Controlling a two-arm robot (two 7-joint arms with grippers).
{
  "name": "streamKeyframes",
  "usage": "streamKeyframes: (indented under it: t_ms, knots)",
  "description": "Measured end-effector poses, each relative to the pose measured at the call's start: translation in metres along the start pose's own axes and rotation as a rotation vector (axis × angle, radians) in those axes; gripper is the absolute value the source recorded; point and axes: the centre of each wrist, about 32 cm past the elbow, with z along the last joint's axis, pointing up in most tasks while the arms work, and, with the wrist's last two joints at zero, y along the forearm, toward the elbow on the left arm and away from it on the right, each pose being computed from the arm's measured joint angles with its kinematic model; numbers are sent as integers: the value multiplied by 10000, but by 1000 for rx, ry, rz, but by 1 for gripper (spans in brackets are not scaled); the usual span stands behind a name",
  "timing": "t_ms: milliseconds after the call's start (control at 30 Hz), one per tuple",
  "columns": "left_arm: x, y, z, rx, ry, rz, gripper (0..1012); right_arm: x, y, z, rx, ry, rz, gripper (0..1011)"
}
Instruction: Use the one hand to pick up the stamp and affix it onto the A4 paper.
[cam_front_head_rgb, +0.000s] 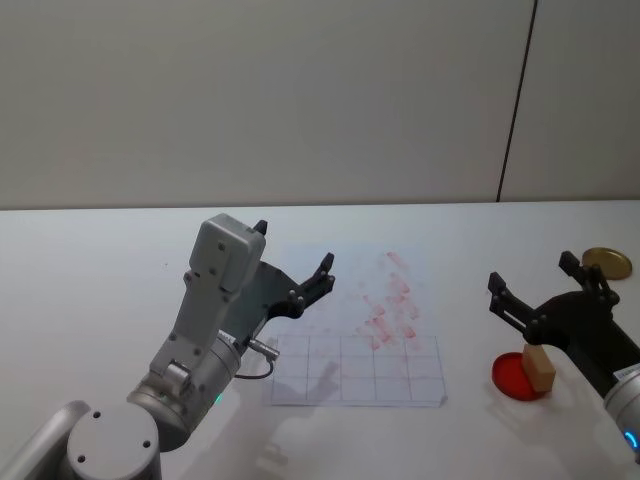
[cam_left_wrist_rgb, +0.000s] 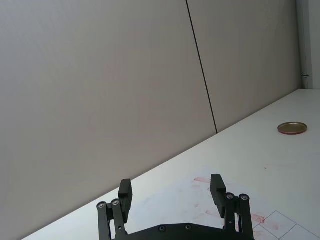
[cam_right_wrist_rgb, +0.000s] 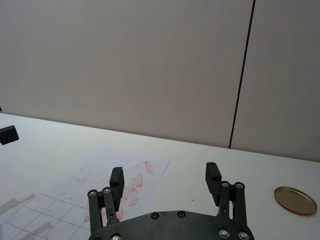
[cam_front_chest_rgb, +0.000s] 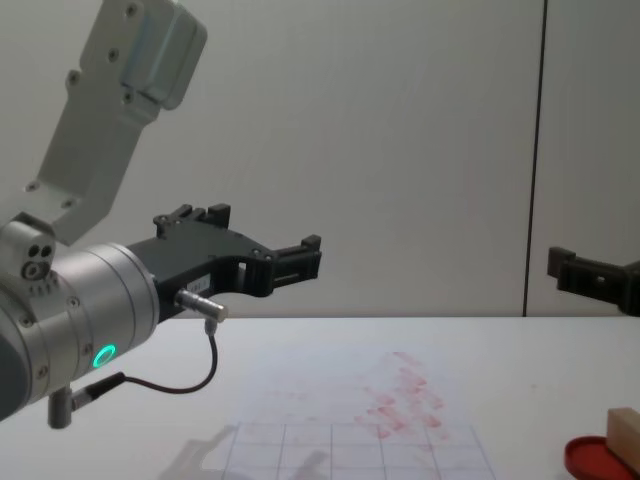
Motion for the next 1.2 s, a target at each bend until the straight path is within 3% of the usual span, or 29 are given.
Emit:
streamKeyframes:
  t_ms: [1000,1200]
  knots:
    - [0,0,0,0,0,0,993,-1,0,2,0,0,-1,1001]
    - [0,0,0,0,0,0,993,-57,12,15,-21,9,-18,1001]
